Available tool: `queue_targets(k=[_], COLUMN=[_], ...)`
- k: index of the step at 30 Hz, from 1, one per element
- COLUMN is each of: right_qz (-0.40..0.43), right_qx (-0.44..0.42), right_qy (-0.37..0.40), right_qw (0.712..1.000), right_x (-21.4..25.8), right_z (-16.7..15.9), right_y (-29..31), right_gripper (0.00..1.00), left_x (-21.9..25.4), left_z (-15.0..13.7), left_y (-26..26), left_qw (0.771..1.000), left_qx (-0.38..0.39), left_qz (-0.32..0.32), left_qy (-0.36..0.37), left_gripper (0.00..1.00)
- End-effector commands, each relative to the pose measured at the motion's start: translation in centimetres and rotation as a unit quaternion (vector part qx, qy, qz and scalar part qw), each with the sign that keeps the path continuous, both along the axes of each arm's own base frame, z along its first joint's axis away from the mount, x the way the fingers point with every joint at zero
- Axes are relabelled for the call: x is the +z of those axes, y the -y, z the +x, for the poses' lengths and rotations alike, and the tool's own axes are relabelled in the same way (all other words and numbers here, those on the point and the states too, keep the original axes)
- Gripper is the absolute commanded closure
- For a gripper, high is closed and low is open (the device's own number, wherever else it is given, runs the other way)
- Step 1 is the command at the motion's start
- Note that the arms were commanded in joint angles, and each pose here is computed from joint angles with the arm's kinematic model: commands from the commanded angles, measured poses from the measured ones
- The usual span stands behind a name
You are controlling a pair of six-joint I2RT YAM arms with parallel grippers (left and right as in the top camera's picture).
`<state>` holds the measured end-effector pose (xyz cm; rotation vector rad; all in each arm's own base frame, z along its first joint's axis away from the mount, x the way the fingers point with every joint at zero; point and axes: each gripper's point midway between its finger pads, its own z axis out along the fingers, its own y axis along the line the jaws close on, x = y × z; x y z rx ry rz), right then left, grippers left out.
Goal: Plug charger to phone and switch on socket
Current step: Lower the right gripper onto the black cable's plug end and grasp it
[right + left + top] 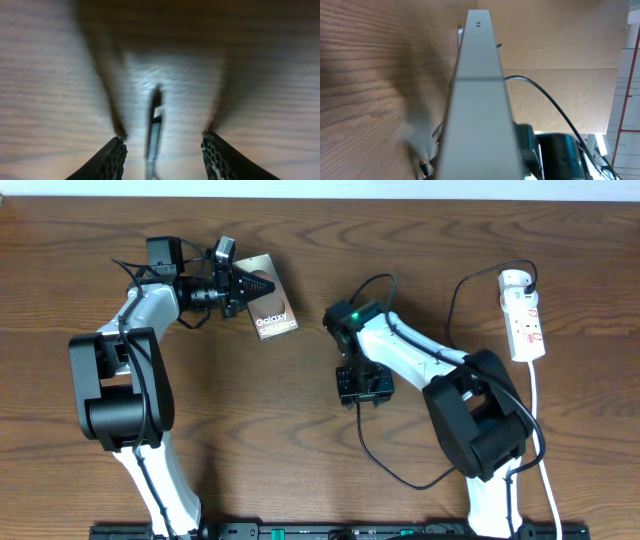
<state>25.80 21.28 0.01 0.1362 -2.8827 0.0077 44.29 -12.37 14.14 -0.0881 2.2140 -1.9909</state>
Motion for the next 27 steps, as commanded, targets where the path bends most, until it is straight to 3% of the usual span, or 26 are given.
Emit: queue_targets(k=[1,7,18,27], right_qz=[-0.012,-0.015,-0.021,-0.025], right_qx=[-0.001,0.001,-0.008,-0.023], right_qy=[0.008,0.01,0.031,0.05], right_qw=[1.0,1.0,0.999,0.998], right_x=[0.2,0.2,0.0,-0.1], right_z=[-0.8,-1.1,-0.2,0.6], right_y=[-0.7,-1.0,-0.9,-1.0], right_gripper=[0.57,0.65,0.64,0.71], left_x=[1.3,1.3,1.3,1.3], left_z=[-0.3,-0.3,-0.3,-0.3], left_y=[0.2,0.2,0.2,0.2], left_qw=[1.0,1.0,1.0,1.0], left_qx=[-0.012,-0.012,-0.012,-0.012], left_qz=[-0.018,-0.018,-0.018,-0.018], left_qy=[0.017,0.017,0.016,0.016], left_gripper=[0.93,0.93,0.93,0.93])
